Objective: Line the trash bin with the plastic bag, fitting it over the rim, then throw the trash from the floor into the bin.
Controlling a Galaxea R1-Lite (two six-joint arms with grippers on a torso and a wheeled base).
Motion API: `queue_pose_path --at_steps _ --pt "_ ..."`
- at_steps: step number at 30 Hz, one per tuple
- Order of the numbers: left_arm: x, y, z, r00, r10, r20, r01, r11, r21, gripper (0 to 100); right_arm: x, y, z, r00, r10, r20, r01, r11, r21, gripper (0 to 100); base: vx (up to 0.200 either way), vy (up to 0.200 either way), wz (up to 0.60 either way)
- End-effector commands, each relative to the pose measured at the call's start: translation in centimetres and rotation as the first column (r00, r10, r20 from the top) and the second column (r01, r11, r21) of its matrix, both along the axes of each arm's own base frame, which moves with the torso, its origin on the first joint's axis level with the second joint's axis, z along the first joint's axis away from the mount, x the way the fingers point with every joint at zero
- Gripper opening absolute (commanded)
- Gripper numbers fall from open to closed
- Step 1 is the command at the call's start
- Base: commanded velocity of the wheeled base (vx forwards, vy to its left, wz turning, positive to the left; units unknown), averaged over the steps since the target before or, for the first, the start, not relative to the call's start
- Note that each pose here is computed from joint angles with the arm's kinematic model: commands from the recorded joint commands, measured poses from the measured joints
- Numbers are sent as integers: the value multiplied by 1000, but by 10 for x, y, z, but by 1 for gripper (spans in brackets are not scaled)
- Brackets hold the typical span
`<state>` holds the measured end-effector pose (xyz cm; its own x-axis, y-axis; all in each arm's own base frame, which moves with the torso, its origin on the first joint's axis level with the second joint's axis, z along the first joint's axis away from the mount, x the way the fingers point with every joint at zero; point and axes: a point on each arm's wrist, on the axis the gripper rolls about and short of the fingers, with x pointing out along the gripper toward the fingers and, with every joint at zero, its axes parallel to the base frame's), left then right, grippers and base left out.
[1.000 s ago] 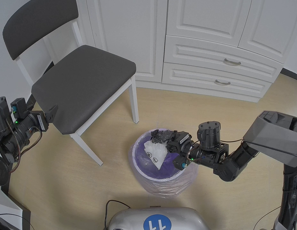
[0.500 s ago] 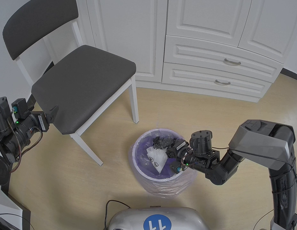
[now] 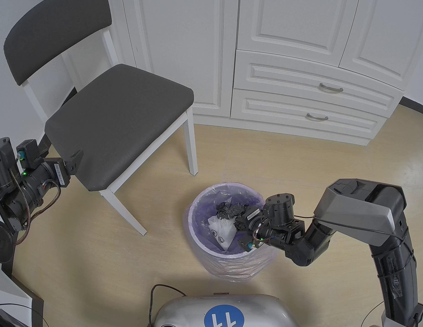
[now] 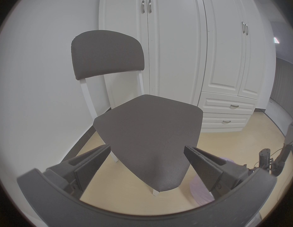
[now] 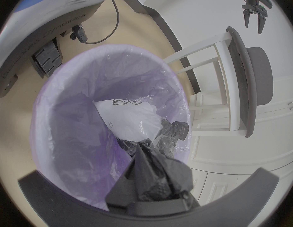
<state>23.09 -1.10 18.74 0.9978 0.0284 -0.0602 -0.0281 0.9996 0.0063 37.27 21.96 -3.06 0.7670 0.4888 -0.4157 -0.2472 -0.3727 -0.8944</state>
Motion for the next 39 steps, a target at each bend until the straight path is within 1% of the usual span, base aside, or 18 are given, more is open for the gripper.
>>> queue_pose_path --at_steps 1,6,12,15,24,27,39 --pt "0 0 -1 1000 1 -2 -1 1000 -1 100 6 3 -12 1000 -1 -4 1 1000 -3 0 0 0 0" --pt "0 0 -1 1000 1 -2 -1 1000 -1 100 16 9 -8 999 -4 33 4 1000 18 0 0 0 0" --pt "0 0 -1 1000 1 -4 -1 1000 1 100 31 15 0 994 -37 100 33 998 44 0 0 0 0" --pt "0 0 -1 1000 1 -4 -1 1000 1 100 34 17 2 993 -39 113 33 998 55 0 0 0 0" --pt "0 0 -1 1000 1 -6 -1 1000 1 100 20 13 -5 996 -28 82 25 999 35 0 0 0 0" --pt "0 0 -1 1000 1 -6 -1 1000 1 100 10 10 -9 998 -22 54 21 1000 17 0 0 0 0" --pt "0 0 -1 1000 1 -6 -1 1000 1 100 3 22 -10 999 9 51 -10 1000 15 0 0 0 0"
